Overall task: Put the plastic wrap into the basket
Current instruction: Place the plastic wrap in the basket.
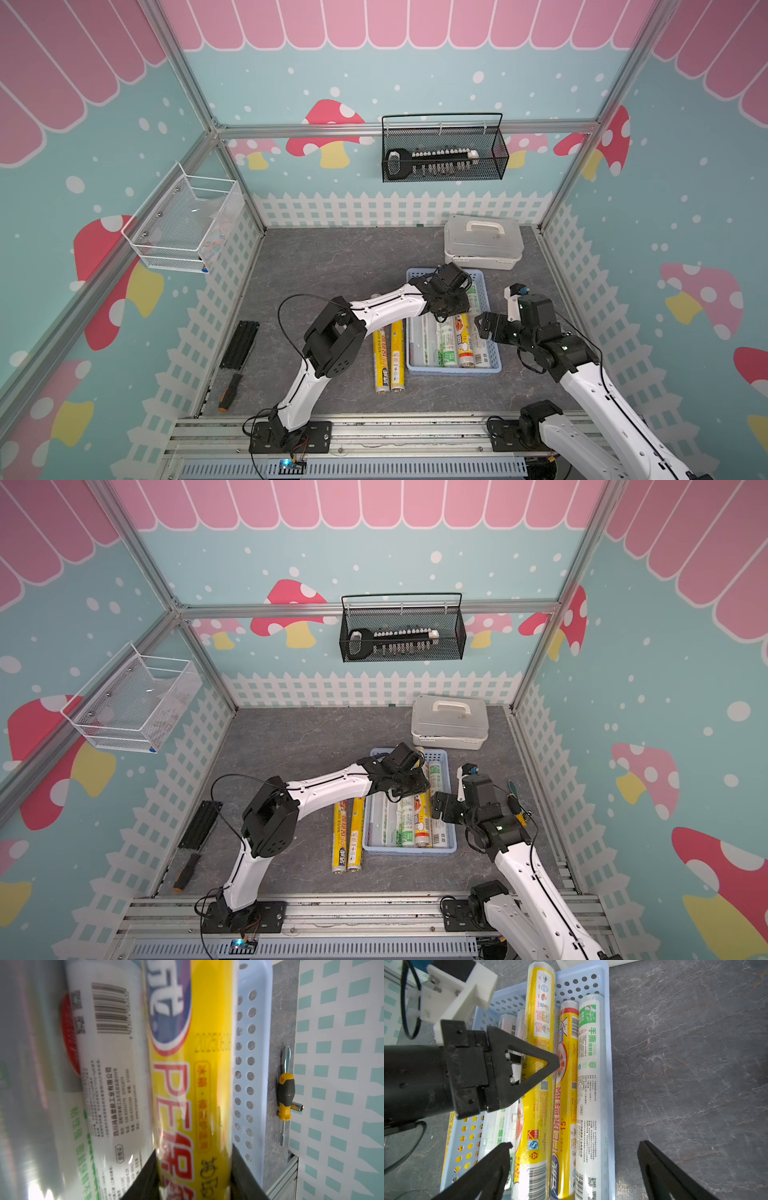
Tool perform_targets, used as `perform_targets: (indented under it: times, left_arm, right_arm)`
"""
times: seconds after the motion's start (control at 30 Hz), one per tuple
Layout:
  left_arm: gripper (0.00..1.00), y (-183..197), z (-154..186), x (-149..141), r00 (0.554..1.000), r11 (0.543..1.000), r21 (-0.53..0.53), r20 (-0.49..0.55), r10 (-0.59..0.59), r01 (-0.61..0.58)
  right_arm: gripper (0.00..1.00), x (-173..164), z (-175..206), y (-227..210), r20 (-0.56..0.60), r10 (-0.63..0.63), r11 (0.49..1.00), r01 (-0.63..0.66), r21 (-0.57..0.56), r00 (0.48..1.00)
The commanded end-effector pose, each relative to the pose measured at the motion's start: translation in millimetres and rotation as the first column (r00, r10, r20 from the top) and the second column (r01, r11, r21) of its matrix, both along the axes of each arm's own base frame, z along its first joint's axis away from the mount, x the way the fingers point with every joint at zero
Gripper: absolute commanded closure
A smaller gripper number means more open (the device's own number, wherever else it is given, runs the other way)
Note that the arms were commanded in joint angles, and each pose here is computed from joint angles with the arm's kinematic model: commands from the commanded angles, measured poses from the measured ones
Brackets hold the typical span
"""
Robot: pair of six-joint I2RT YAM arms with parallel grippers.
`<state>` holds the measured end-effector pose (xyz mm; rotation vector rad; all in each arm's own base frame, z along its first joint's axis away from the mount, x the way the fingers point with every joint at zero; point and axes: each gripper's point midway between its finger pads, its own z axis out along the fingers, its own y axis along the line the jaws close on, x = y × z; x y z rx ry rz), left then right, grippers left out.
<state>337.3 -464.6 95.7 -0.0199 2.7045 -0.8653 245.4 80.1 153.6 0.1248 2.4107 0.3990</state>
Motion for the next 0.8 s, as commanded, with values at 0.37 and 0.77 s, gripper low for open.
perform_targets:
  times: [0.37,0.77]
  left_arm:
    - [0.53,5,-16,-1,1.000,0.996,0.093,0.003,-0.012,0.011]
    - [0.44,15,8,-1,0.999,0.995,0.098,0.051,-0.009,0.004]
  right_arm:
    - [0.02,-3,-5,5,-0.011,0.007,0.999,-0.006,0.043,1.000]
    - [0.03,-2,-2,8,-0.005,0.006,0.998,-0.005,0.068,1.000]
